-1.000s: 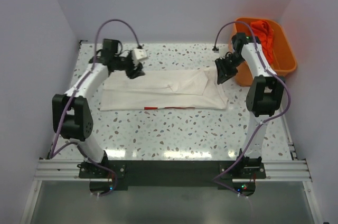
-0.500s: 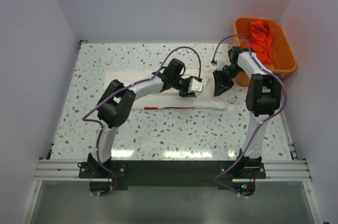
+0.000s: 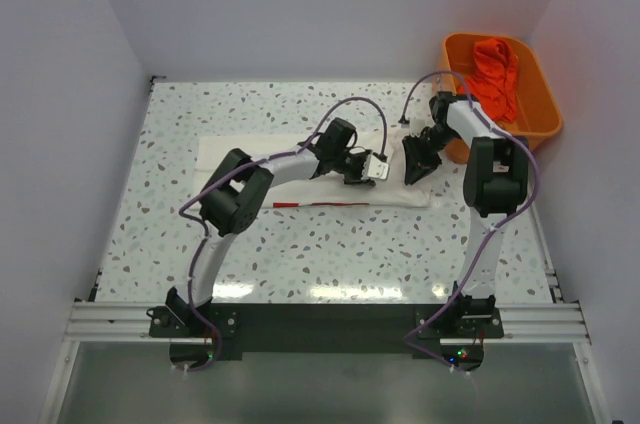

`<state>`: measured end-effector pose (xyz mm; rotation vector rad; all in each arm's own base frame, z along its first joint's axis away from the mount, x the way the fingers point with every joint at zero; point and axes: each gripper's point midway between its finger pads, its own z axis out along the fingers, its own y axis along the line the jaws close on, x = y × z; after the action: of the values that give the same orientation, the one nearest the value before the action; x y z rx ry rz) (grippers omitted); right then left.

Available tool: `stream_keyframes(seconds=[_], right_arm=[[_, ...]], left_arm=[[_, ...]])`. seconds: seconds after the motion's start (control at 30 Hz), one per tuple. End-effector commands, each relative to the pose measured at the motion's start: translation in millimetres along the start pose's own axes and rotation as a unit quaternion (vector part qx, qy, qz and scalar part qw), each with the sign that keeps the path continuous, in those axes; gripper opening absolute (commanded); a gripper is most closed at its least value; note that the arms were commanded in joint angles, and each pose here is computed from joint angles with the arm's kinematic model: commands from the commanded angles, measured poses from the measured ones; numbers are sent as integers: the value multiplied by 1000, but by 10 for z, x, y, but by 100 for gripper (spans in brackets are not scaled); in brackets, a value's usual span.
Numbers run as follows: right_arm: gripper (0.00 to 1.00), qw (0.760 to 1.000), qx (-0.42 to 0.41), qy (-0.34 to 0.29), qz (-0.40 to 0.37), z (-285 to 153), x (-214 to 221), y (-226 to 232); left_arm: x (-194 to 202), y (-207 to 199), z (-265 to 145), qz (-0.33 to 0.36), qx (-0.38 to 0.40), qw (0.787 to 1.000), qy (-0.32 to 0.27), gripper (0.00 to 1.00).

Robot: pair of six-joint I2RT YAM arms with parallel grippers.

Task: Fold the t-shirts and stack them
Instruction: Fold the tshirt

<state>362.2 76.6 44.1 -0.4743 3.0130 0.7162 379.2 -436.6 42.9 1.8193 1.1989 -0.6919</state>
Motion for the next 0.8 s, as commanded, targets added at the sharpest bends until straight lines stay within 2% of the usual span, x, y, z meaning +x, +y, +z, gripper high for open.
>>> stream_keyframes(seconds=[0.0,0.2,0.4,0.57,0.77], right_arm=[[23,1000,11,-8,-1,-22,-36,-19],[23,1000,12,1,6,54,9,-54],[22,1000,18,5,8,84,10,-104],[22,1000,29,8,9,101,14,-152],[22,999,39,15,10,128,28,-211]], left_arm=[[-103,205,79,38,-26,999,-14,38],[-100,364,105,44,-49,998,-11,24],[-230,321,18,54,-42,997,-22,14],[-305,300,-62,58,-39,997,-30,0],[-439,251,-271,71,-37,996,-46,0]])
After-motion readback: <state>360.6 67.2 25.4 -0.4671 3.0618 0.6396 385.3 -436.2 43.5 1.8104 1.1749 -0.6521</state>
